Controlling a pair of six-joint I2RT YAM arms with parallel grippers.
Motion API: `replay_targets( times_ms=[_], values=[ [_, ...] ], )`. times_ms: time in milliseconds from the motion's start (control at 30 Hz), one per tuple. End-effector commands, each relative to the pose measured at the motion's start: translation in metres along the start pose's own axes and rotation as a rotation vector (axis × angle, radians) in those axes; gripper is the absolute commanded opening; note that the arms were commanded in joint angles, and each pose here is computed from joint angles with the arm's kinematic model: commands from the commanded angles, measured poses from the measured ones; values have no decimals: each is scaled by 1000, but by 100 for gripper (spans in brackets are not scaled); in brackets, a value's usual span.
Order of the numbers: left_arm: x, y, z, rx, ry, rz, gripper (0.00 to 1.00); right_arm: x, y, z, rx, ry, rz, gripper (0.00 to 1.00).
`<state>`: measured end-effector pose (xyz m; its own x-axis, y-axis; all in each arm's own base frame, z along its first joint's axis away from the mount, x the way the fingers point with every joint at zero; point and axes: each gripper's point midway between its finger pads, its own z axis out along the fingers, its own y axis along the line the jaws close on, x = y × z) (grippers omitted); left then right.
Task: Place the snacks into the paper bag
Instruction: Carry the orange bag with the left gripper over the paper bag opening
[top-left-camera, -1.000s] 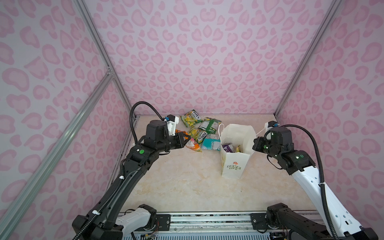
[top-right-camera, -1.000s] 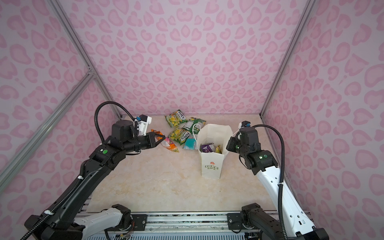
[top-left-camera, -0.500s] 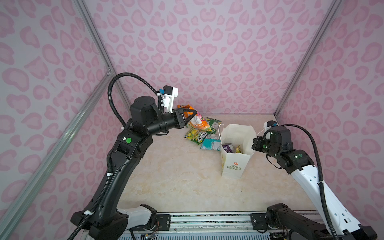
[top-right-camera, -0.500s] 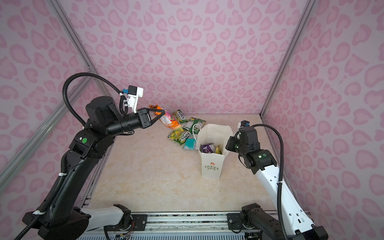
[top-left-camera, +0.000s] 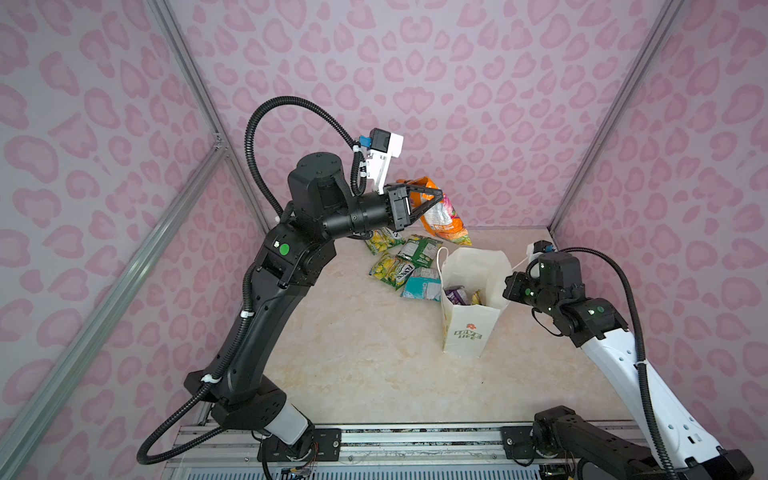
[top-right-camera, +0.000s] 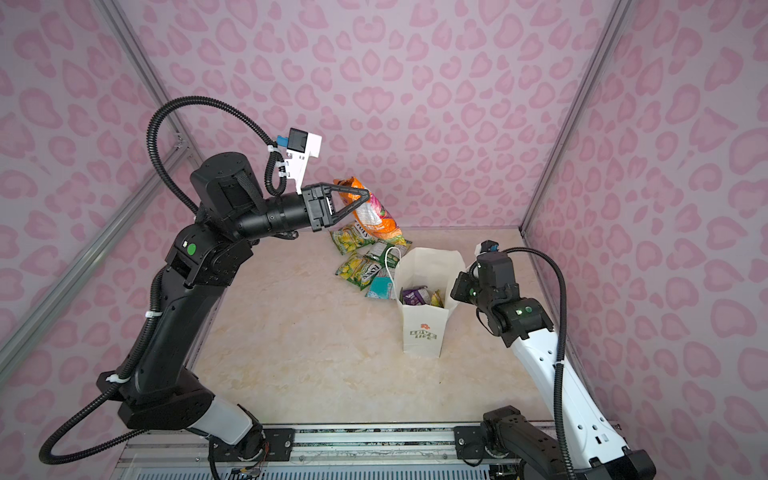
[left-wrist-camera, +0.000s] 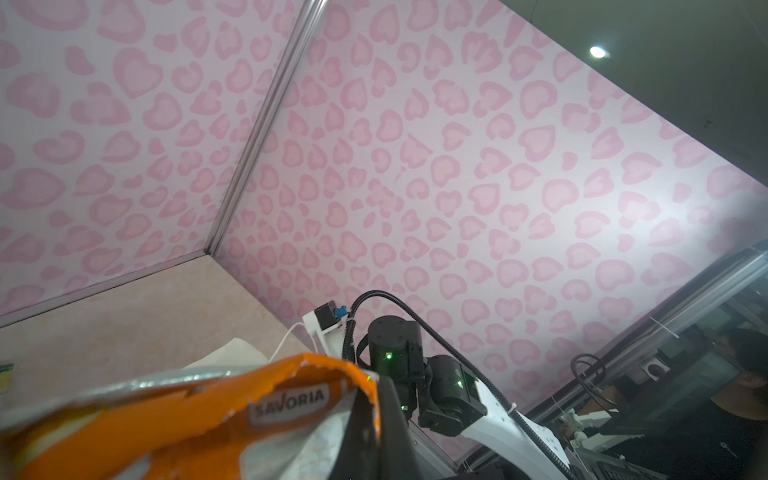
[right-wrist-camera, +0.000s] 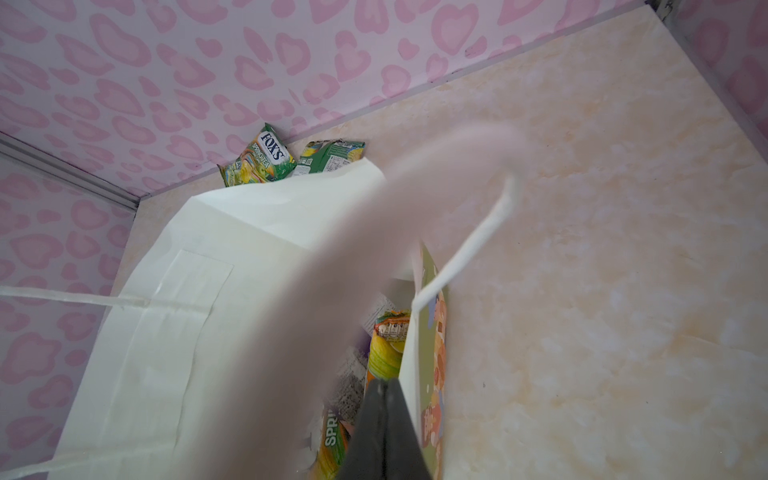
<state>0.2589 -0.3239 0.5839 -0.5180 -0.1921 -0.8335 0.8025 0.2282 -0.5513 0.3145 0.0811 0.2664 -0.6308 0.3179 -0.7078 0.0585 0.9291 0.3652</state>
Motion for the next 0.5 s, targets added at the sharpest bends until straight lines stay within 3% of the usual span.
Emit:
replay_targets(
  times_ms=[0,133,467],
  values=[
    [-1,-14,17,80,19,2,3,2,1,3,-3,6,-2,0],
    [9,-5,44,95,56,-27,3,1,1,0,-1,2,-2,0],
    [73,62,115,56,224,-159,3,3,-3,-6,9,-1,-12,0]
  ],
)
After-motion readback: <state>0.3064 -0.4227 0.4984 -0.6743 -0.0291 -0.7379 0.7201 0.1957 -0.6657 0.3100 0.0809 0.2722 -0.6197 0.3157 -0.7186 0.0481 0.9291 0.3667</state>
